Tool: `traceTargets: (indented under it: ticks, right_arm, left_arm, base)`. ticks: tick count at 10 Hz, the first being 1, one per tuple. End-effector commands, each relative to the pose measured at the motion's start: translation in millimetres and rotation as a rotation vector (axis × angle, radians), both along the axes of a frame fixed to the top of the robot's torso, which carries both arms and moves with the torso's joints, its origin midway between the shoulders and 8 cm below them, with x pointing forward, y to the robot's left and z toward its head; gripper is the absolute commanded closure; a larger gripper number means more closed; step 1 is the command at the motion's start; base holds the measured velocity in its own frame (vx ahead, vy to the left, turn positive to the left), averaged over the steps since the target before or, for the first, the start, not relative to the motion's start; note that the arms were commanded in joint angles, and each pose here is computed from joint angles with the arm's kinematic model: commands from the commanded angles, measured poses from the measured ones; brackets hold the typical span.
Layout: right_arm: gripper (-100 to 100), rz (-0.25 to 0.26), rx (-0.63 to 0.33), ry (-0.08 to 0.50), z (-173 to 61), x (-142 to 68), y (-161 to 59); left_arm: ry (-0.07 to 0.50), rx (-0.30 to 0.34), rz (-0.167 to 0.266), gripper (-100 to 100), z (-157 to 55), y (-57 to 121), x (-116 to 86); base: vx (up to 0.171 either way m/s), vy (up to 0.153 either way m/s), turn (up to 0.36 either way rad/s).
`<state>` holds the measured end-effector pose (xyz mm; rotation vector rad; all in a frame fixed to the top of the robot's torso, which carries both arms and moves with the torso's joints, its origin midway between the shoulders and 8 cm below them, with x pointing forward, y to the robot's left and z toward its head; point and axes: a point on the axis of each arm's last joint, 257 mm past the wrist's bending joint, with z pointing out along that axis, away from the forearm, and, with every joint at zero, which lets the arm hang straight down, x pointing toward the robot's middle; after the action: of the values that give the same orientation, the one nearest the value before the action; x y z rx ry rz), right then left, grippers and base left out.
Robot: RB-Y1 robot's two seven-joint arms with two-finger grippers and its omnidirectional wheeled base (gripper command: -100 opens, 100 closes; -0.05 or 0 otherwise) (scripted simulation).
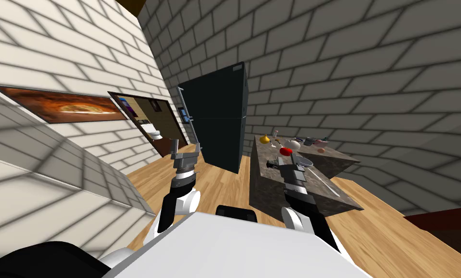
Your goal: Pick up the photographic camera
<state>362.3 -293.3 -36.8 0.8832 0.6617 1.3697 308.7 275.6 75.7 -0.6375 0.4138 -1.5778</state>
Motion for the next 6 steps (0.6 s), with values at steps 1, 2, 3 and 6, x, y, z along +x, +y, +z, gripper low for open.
traceTargets:
  ticks: [1, 2, 3, 6]
  right_arm:
    - [-100, 0.016, -0.033, 0.001, 0, 2, 5]
    - [-100, 0.029, -0.061, 0.002, -1, 4, 10]
    - [-100, 0.044, -0.093, 0.002, -2, 7, 16]
    - [-100, 0.1, -0.204, 0.004, -13, 16, 39]
  left_arm:
    - [0.0, 0.0, 0.0, 0, 0, 0.0, 0]
    - [0.0, 0.0, 0.0, 0, 0, 0.0, 0]
    - [0.0, 0.0, 0.0, 0, 0, 0.0, 0]
    - [0.0, 0.0, 0.0, 0, 0, 0.0, 0]
  base:
    - [-0.042, -0.01, 0.026]
    - [-0.11, -0.022, 0.044]
    - [-0.169, -0.024, 0.049]
    - [-0.226, -0.019, 0.085]
